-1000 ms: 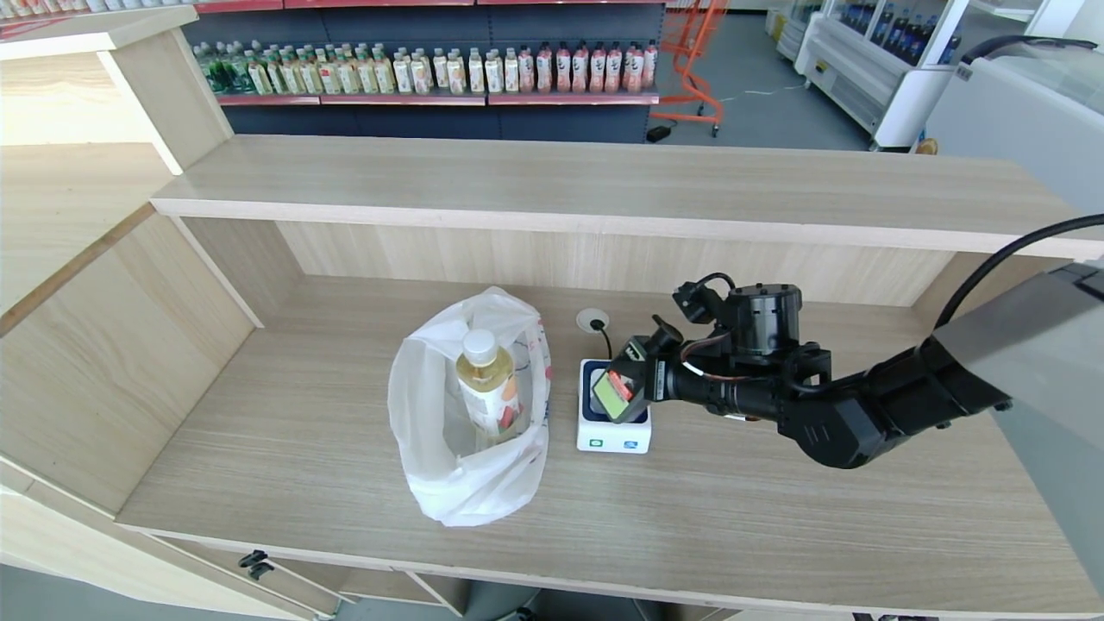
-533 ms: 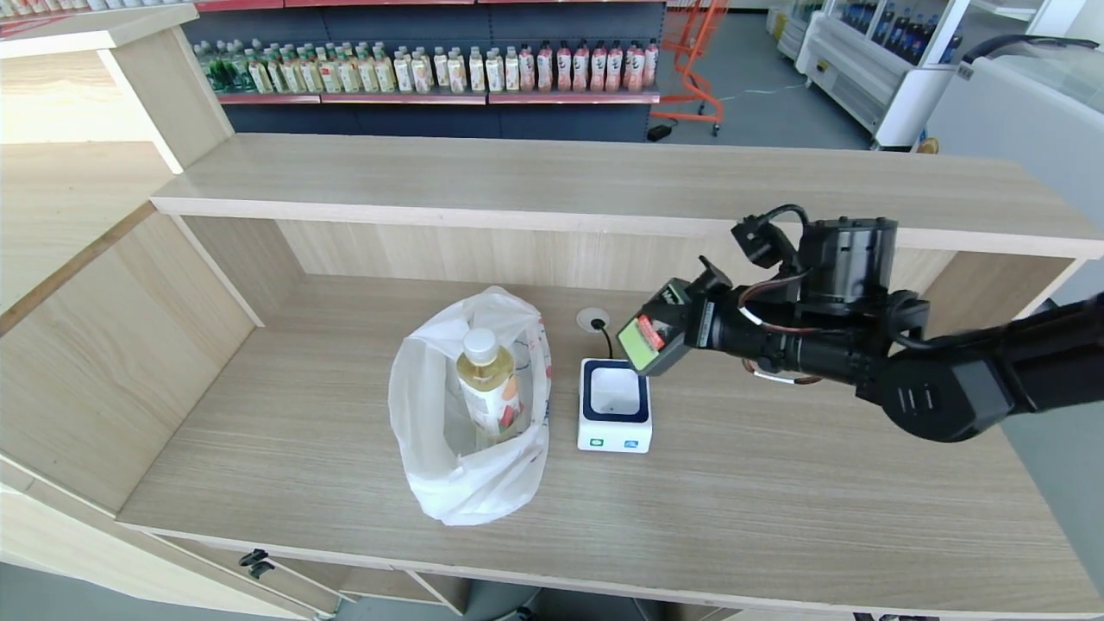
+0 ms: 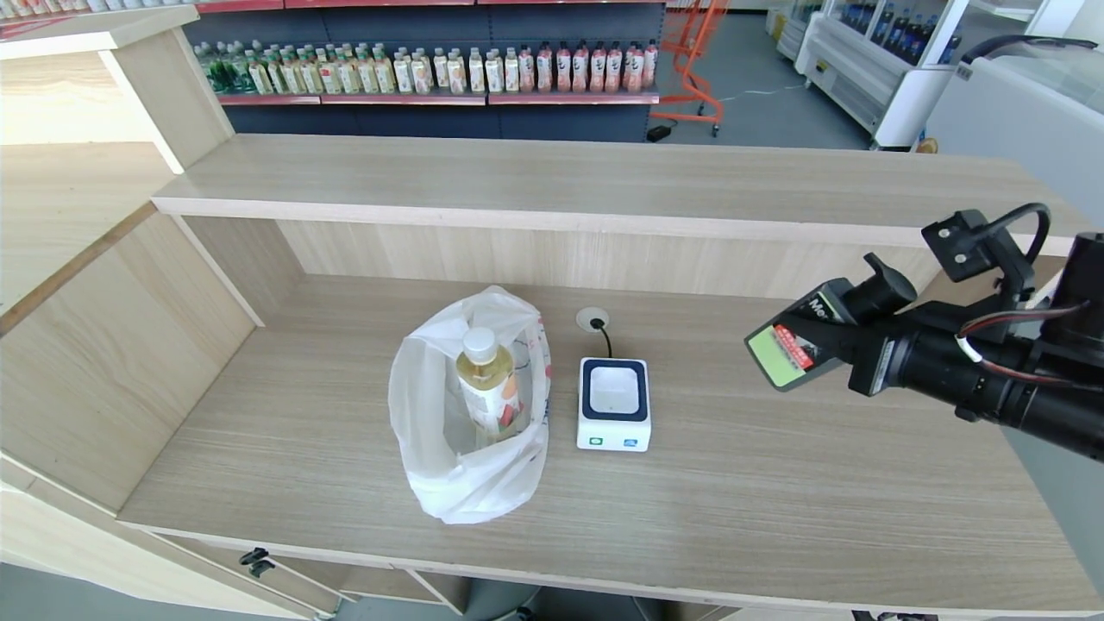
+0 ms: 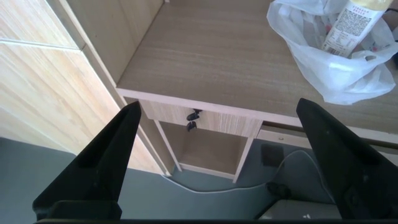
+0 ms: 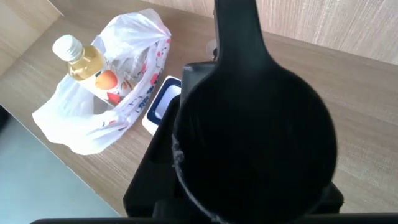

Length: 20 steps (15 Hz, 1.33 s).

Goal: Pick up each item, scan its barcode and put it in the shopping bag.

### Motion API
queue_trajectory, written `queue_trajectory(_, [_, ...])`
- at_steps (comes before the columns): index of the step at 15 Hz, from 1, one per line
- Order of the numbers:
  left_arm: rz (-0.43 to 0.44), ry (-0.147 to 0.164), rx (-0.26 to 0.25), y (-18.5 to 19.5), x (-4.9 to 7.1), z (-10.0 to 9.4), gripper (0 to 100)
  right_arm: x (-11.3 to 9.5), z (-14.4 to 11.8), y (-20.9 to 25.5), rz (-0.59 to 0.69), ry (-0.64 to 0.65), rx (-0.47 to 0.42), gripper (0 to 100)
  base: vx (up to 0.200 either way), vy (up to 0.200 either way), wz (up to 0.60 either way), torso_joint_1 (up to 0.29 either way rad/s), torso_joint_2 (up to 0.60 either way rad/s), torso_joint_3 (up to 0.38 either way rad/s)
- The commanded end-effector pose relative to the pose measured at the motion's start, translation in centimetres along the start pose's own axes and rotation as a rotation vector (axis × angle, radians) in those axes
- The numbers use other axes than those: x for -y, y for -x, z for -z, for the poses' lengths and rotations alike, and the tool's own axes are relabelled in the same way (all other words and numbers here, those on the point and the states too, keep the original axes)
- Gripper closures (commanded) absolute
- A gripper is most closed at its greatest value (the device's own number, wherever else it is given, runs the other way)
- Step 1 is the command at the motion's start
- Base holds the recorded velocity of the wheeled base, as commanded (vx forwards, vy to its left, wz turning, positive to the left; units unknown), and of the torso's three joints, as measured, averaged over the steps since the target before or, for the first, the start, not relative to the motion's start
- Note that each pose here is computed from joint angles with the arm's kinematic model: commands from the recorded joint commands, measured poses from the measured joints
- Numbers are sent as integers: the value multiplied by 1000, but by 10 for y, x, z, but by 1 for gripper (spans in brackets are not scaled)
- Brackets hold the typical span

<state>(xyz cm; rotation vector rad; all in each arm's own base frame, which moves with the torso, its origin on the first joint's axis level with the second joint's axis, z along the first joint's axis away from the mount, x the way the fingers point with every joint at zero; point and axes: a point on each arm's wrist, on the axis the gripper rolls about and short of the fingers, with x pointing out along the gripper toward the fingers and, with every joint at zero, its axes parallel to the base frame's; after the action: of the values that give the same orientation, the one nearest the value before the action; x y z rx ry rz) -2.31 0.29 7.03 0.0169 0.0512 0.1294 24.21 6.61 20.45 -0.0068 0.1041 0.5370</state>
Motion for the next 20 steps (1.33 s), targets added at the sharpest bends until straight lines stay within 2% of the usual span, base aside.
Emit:
queue_trajectory(1, [-1, 0, -2, 0, 0, 0, 0, -3, -6, 11, 3, -1, 29, 100, 0, 0, 0, 0, 0, 0])
queue_trajectory(4, [-1, 0, -2, 0, 0, 0, 0, -3, -3, 14, 3, -49, 19, 100, 0, 0, 0, 0, 0, 0])
queue_trajectory(10, [-2, 1, -2, 0, 0, 0, 0, -5, 2, 15, -3, -57, 3, 100, 0, 200, 0, 2, 2, 2])
queue_trajectory(12, [-1, 1, 0, 0, 0, 0, 0, -12, 1, 13, -34, -97, 5, 100, 0, 200, 0, -7, 0, 7])
queue_trajectory(14, [-1, 3, 0, 0, 0, 0, 0, -28, -2, 12, -103, -156, 7, 100, 0, 200, 0, 7, -2, 5])
queue_trajectory(17, [-1, 3, 0, 0, 0, 0, 0, -49, 4, 11, -186, -170, -65, 100, 0, 67, 0, 1, 1, 2])
queue_trajectory(20, [-2, 3, -2, 0, 0, 0, 0, -57, 21, -5, -219, -179, -148, 100, 0, 0, 0, 0, 0, 0])
